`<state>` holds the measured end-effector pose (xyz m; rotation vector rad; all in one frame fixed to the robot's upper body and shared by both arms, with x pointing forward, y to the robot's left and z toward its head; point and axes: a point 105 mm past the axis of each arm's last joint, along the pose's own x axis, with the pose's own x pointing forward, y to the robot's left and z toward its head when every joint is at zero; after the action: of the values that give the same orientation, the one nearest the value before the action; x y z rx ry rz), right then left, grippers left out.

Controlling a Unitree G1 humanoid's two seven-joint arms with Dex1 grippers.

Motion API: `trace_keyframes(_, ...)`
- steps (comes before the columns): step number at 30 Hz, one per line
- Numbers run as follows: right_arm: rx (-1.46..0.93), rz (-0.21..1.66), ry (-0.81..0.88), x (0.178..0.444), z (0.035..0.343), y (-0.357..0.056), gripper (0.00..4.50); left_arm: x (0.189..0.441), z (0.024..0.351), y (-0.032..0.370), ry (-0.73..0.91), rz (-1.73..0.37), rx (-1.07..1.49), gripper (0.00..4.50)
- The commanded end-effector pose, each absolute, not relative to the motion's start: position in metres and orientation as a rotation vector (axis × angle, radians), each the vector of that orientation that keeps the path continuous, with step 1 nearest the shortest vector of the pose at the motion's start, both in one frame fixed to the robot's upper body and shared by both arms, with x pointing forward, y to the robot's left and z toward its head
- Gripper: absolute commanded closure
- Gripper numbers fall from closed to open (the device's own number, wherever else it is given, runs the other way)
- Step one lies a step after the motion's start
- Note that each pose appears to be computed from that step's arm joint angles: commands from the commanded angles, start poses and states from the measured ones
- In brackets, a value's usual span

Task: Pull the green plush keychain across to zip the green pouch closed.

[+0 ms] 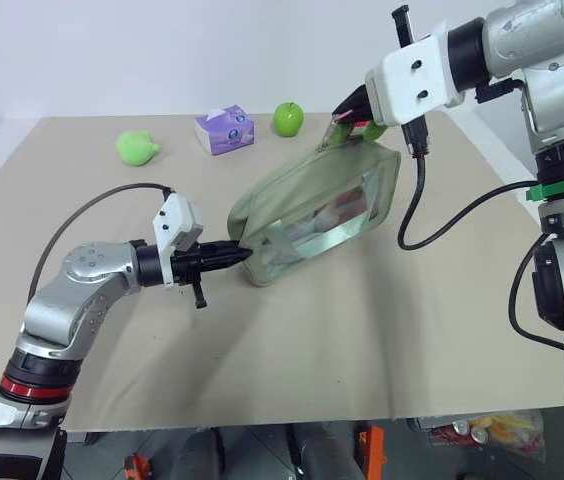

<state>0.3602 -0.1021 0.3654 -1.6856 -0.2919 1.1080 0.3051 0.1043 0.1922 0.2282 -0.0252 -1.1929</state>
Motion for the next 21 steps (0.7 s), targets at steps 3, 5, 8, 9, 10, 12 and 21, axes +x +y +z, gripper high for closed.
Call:
trace_keyframes(3,-1.696,1.062,-0.311,0.350,0.376,-0.118,4.43,0.304,0.190,0.103,-0.016,-1.211,0.237,4.50)
trace_keyframes(5,-1.693,1.052,-0.273,0.353,0.371,-0.125,4.43,0.304,0.190,0.102,-0.017,-1.214,0.238,4.50)
trace_keyframes(8,-1.694,1.007,-0.204,0.361,0.363,-0.142,4.43,0.304,0.190,0.102,-0.016,-1.222,0.237,4.50)
trace_keyframes(9,-1.690,0.998,-0.193,0.363,0.362,-0.145,4.43,0.304,0.190,0.102,-0.016,-1.224,0.238,4.50)
trace_keyframes(10,-1.686,0.991,-0.188,0.364,0.361,-0.147,4.43,0.304,0.190,0.102,-0.015,-1.226,0.237,4.50)
trace_keyframes(12,-1.686,0.979,-0.185,0.365,0.360,-0.149,4.43,0.303,0.190,0.103,-0.013,-1.230,0.237,4.50)
trace_keyframes(21,-1.673,0.855,-0.137,0.379,0.358,-0.176,4.43,0.303,0.188,0.101,-0.009,-1.247,0.234,4.50)
